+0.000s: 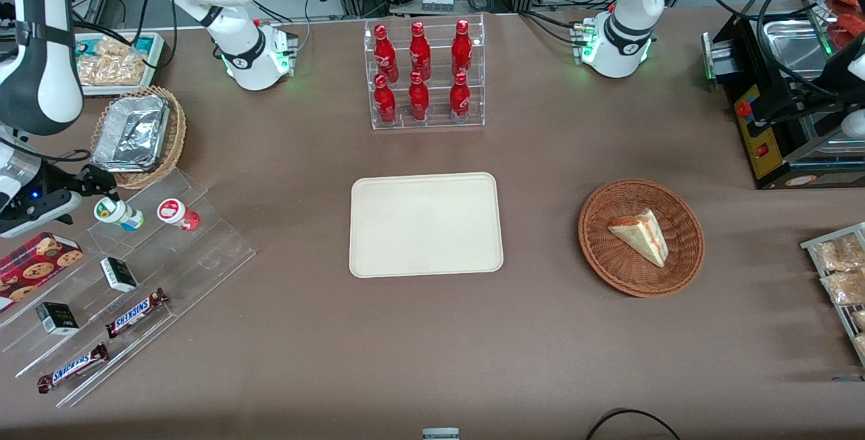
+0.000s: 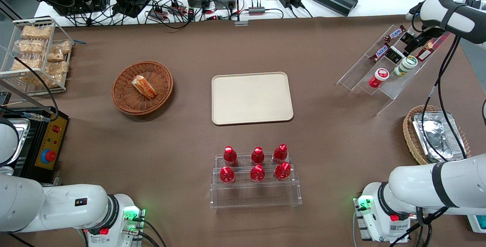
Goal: Place green gum on tray
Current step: 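Lower the right gripper around the green gum tub and close it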
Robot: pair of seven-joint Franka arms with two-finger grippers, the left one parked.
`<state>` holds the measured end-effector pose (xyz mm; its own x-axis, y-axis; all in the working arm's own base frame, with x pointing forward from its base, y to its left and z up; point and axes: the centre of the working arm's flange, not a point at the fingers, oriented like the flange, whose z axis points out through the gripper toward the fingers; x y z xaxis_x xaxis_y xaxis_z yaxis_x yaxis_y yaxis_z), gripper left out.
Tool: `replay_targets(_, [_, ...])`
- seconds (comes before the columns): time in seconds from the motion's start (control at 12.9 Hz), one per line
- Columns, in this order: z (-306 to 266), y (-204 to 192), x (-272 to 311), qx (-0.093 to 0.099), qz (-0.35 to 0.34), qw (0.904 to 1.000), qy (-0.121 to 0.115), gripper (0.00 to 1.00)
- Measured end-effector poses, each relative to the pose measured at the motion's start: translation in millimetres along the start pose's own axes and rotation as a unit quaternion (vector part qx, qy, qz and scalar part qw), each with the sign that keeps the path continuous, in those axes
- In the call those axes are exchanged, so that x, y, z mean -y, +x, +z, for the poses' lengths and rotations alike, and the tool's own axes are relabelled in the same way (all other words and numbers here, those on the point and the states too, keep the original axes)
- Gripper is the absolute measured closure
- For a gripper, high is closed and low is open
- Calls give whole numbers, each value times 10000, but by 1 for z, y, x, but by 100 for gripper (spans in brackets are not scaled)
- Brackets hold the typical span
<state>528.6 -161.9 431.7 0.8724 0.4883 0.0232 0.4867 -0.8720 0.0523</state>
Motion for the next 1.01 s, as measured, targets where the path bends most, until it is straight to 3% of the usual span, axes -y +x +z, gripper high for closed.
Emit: replay_targets(1.01, [44,-8,-5,31,141,9998,110,0])
